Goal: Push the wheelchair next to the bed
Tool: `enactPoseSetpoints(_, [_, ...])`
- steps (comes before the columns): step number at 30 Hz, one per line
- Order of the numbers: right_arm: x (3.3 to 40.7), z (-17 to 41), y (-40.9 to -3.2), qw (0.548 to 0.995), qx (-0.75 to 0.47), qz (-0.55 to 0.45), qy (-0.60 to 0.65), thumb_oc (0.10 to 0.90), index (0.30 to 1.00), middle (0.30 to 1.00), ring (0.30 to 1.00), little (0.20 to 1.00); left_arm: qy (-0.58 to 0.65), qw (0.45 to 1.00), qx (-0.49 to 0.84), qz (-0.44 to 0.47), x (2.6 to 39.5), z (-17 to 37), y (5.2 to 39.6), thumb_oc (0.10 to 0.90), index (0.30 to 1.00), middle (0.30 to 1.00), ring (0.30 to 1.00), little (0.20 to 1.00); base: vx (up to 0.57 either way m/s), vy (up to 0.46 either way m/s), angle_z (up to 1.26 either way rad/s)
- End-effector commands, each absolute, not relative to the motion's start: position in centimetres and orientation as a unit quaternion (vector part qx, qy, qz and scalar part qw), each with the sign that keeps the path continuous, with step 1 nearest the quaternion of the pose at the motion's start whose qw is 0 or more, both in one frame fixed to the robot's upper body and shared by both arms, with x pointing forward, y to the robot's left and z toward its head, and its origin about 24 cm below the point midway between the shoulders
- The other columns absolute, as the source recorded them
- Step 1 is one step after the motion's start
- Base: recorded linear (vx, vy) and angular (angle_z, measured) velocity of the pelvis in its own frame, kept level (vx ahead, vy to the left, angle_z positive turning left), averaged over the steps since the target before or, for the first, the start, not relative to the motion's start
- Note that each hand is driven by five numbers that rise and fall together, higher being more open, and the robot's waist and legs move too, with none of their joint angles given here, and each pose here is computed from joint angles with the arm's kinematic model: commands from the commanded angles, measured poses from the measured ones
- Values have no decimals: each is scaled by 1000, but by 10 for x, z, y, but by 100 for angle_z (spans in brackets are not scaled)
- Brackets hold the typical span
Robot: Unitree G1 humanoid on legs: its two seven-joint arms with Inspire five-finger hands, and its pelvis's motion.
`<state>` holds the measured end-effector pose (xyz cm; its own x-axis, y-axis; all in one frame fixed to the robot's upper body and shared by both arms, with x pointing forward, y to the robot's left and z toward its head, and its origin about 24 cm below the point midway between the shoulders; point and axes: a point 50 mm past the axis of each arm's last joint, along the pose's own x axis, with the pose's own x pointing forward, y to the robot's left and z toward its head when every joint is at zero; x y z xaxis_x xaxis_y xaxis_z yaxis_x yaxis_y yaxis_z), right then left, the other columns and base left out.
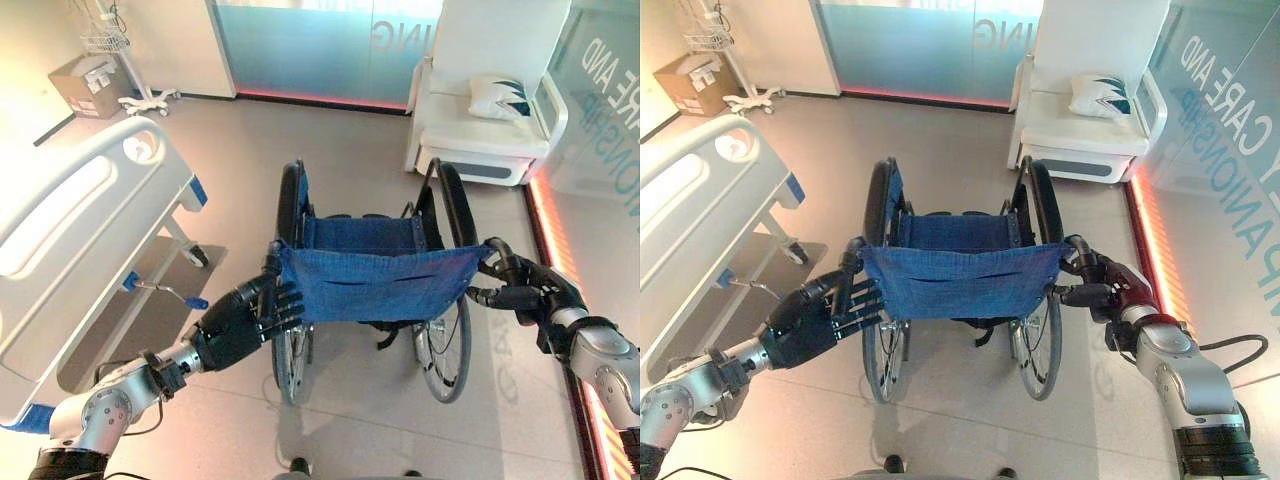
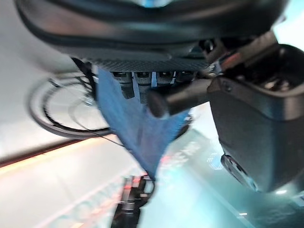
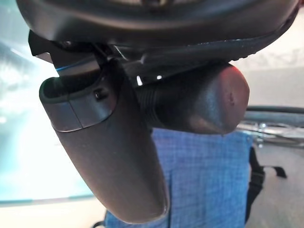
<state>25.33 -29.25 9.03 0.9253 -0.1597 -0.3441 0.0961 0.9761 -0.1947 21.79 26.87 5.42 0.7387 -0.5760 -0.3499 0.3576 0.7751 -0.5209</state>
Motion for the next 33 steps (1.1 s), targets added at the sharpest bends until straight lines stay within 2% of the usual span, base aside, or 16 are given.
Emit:
enactPoseSetpoints(1, [265, 125, -299, 980, -130, -57, 140, 800, 900, 900, 900, 900, 132, 899, -204, -365, 240, 106, 251, 800, 900, 900, 900, 900, 0, 0, 0])
enactPoseSetpoints(6, [263, 125, -298, 980, -127, -54, 142, 800, 900, 900, 900, 900, 121, 891, -197, -390, 237, 116, 245, 800, 900, 900, 900, 900, 0, 0, 0])
enactPoseSetpoints(12, [266, 130, -298, 981, -128, -49, 139, 800, 900, 900, 900, 900, 164, 892, -145, -395, 238, 116, 247, 800, 900, 900, 900, 900, 0, 0, 0])
enactPoseSetpoints(13, [267, 130, -297, 981, -128, -47, 139, 718, 778, 778, 778, 778, 164, 893, -147, -393, 239, 117, 246, 800, 900, 900, 900, 900, 0, 0, 0])
enactPoseSetpoints(15, [268, 130, -295, 981, -128, -44, 141, 515, 472, 472, 472, 472, 159, 894, -158, -387, 242, 118, 245, 800, 900, 900, 900, 900, 0, 0, 0])
enactPoseSetpoints(16, [269, 129, -295, 981, -128, -43, 141, 471, 406, 406, 406, 406, 158, 895, -159, -386, 243, 118, 245, 800, 900, 900, 900, 900, 0, 0, 0])
enactPoseSetpoints(17, [269, 128, -294, 981, -128, -40, 142, 400, 300, 300, 300, 300, 150, 897, -165, -381, 246, 120, 244, 800, 900, 900, 900, 900, 0, 0, 0])
enactPoseSetpoints(18, [270, 127, -293, 980, -129, -38, 143, 400, 300, 300, 300, 300, 145, 898, -173, -378, 248, 122, 243, 800, 900, 900, 900, 900, 0, 0, 0])
enactPoseSetpoints(19, [271, 127, -293, 980, -130, -36, 144, 400, 300, 300, 300, 300, 140, 897, -184, -376, 251, 124, 241, 720, 780, 780, 780, 780, 0, 0, 0])
enactPoseSetpoints(20, [271, 127, -293, 980, -130, -36, 145, 400, 300, 300, 300, 300, 139, 897, -186, -376, 251, 125, 240, 593, 589, 589, 589, 589, 0, 0, 0])
enactPoseSetpoints(21, [273, 127, -291, 980, -131, -32, 145, 400, 300, 300, 300, 300, 130, 895, -195, -379, 255, 127, 236, 400, 300, 300, 300, 300, 0, 0, 0])
enactPoseSetpoints(33, [281, 124, -281, 980, -130, -11, 150, 400, 300, 300, 300, 300, 119, 886, -195, -403, 268, 131, 224, 400, 300, 300, 300, 300, 0, 0, 0])
